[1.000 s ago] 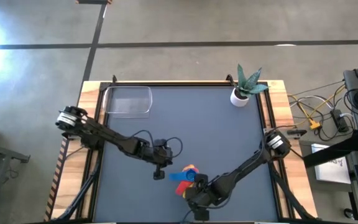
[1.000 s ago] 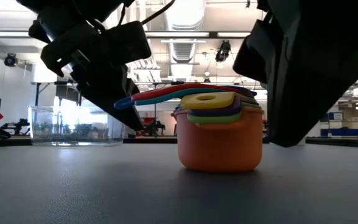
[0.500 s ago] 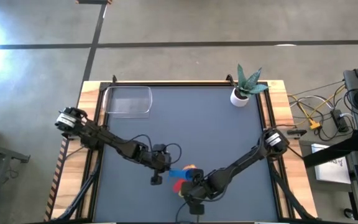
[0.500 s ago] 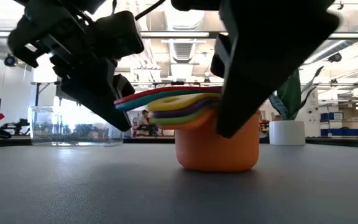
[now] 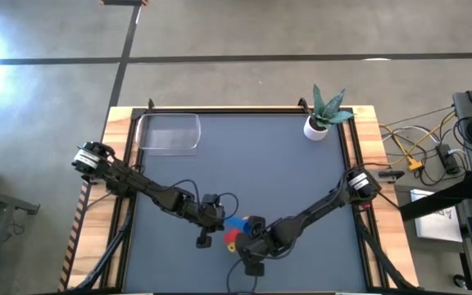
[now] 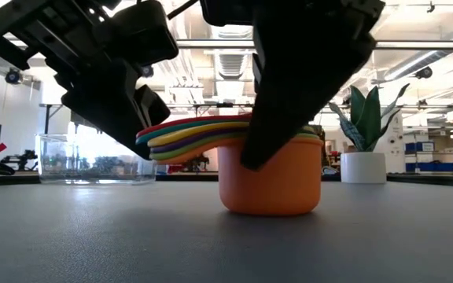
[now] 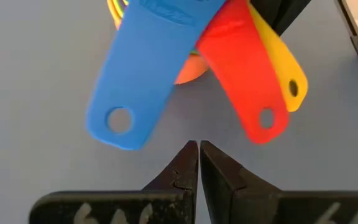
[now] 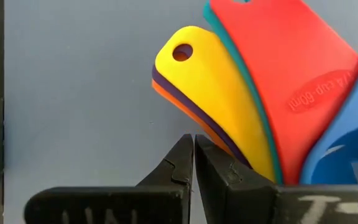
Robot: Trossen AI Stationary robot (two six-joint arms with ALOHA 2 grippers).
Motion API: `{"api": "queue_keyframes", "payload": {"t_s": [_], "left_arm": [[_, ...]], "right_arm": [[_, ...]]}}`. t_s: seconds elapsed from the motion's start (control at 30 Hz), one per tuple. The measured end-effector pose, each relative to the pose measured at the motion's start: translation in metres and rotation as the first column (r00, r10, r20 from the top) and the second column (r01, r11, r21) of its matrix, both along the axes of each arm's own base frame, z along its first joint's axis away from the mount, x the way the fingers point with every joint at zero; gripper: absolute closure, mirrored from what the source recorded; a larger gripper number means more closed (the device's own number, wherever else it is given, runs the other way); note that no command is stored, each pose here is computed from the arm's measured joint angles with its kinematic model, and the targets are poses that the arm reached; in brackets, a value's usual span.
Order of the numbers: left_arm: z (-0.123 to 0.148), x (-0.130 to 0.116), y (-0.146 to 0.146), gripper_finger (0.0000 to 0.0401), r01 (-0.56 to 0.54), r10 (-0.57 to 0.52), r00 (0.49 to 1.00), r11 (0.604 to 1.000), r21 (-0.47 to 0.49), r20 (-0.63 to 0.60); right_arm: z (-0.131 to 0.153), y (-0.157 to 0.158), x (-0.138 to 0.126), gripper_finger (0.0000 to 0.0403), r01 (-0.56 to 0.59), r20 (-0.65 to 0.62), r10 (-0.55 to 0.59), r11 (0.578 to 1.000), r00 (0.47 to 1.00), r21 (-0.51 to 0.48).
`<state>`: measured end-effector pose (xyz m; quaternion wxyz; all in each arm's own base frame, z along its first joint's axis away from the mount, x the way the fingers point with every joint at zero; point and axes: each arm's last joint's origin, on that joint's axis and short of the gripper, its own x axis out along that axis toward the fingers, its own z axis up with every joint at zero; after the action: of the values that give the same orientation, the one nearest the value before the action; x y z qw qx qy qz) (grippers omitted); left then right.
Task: Nest measuring cups in basket
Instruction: Adjust the stacked measuring cups
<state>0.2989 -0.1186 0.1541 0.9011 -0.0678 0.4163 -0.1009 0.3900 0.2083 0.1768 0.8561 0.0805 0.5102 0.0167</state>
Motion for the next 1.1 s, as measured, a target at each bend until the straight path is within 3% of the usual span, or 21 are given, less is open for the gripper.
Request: {"api": "queue_keyframes", "payload": {"t_s": [1.1], "left_arm": [[0.0079, -0.0017, -0.0021, 0.0401, 0.044, -0.044, 0.999, 0.999, -0.026, 0.028]], "right_arm": [[0.0011, -0.0030, 0.0032, 0.0394, -0.012, 0.022, 0.012, 1.000, 1.000, -0.010]]}}
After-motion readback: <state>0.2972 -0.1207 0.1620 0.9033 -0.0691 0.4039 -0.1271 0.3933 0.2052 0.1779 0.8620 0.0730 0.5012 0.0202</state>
